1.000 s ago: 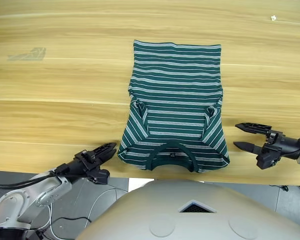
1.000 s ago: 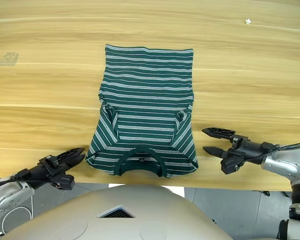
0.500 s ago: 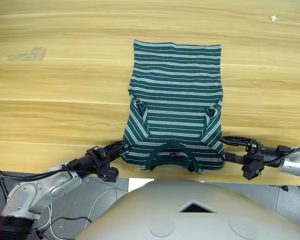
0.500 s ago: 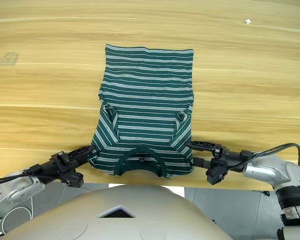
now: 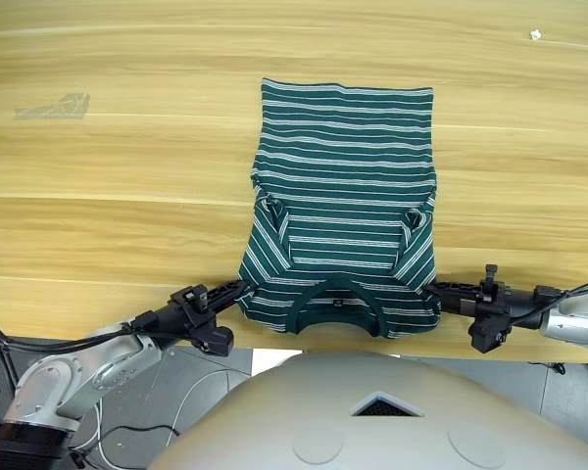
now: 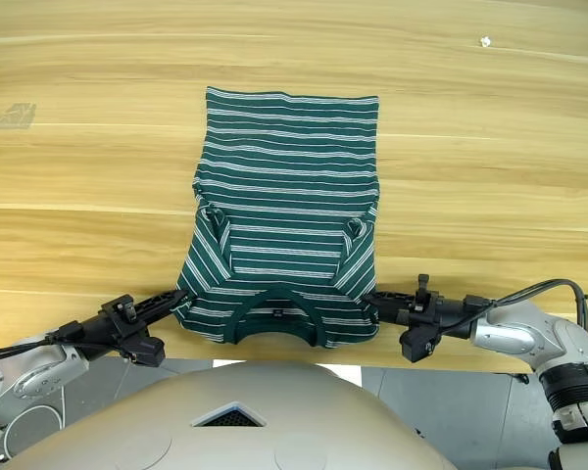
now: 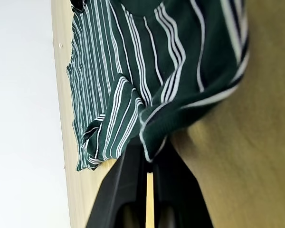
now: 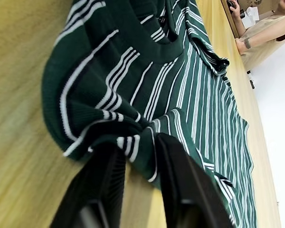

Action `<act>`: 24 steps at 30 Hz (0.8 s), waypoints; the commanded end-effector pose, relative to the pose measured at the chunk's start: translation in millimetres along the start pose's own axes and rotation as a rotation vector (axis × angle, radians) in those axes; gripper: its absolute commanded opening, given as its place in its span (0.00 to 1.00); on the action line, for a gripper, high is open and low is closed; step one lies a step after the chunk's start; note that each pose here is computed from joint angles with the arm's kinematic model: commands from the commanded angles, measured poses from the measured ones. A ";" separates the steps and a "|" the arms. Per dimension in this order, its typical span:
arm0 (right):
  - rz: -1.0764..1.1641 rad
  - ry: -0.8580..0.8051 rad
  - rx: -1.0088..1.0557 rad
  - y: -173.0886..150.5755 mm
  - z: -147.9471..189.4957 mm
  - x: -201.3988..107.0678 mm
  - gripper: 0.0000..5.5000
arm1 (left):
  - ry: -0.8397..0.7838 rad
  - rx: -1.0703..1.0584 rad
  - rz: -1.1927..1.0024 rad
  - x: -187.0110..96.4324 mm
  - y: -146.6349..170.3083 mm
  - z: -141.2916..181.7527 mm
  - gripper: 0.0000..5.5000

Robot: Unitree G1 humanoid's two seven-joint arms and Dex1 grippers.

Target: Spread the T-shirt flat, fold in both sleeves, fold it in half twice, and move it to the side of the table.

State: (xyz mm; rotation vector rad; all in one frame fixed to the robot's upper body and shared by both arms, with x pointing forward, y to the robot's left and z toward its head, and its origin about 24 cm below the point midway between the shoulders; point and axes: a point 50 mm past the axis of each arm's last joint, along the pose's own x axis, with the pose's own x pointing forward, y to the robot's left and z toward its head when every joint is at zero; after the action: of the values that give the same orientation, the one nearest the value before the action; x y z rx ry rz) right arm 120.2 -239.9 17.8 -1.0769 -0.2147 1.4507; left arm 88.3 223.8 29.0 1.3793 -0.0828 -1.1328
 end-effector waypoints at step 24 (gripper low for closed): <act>0.236 -0.058 0.911 -44.3 16.5 -30.7 0.00 | -0.023 -0.922 -0.340 -45.5 37.0 26.3 0.00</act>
State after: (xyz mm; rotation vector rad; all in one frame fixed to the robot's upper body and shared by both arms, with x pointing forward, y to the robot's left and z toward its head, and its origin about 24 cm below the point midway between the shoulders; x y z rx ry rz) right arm 126.2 -248.1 68.8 -0.3011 0.5406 1.5614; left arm 63.7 226.0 87.2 0.5496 0.6130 -1.2187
